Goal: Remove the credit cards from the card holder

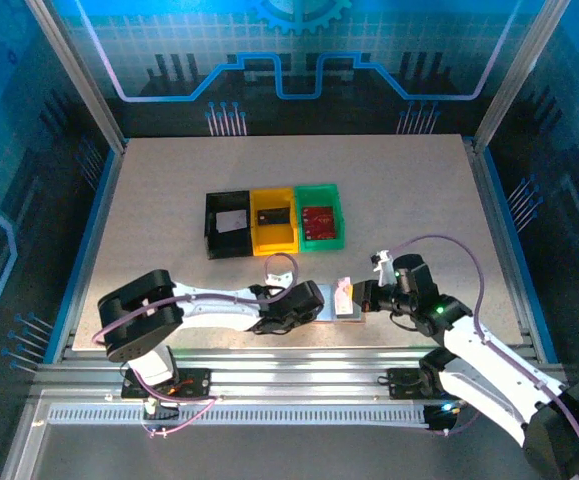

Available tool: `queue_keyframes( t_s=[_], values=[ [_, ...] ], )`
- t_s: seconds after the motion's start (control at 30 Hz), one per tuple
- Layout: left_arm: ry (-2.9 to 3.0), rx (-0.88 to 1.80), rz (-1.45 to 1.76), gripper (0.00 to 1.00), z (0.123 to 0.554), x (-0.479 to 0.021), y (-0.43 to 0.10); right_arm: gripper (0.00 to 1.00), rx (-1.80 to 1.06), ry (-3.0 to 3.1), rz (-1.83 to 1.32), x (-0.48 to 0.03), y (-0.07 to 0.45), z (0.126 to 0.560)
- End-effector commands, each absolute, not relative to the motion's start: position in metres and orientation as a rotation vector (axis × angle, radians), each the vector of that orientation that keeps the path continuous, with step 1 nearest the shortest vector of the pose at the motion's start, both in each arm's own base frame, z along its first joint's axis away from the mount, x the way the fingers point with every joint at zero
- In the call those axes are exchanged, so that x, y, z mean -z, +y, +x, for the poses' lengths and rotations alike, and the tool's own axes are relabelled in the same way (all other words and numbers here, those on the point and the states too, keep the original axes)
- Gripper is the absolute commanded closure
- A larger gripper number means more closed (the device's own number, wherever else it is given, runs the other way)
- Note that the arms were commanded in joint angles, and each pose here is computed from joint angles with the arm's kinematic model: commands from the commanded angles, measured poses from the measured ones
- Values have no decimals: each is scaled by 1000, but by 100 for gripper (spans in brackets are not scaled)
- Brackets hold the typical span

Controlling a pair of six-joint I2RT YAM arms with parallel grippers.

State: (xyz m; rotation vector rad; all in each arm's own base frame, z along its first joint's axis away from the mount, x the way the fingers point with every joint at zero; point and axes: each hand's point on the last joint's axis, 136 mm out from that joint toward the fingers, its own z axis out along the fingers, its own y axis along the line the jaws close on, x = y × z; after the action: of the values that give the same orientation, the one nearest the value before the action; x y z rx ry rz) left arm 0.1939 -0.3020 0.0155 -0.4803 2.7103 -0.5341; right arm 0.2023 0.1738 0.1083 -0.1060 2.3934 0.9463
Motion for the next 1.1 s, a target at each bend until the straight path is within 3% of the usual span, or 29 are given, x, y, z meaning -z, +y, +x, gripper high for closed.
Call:
queue_keyframes(
  t_s=[0.0, 0.43, 1.07],
  values=[
    [2765, 581, -487, 56, 178, -5, -294, 100, -998, 2361, -96, -131, 174, 202],
    [2476, 964, -521, 52, 186, -80, -282, 100, -1168, 2251, -55, -175, 185, 205],
    [2018, 1573, -326, 49, 177, -173, -342, 100, -1444, 2047, 140, -215, 194, 211]
  ],
)
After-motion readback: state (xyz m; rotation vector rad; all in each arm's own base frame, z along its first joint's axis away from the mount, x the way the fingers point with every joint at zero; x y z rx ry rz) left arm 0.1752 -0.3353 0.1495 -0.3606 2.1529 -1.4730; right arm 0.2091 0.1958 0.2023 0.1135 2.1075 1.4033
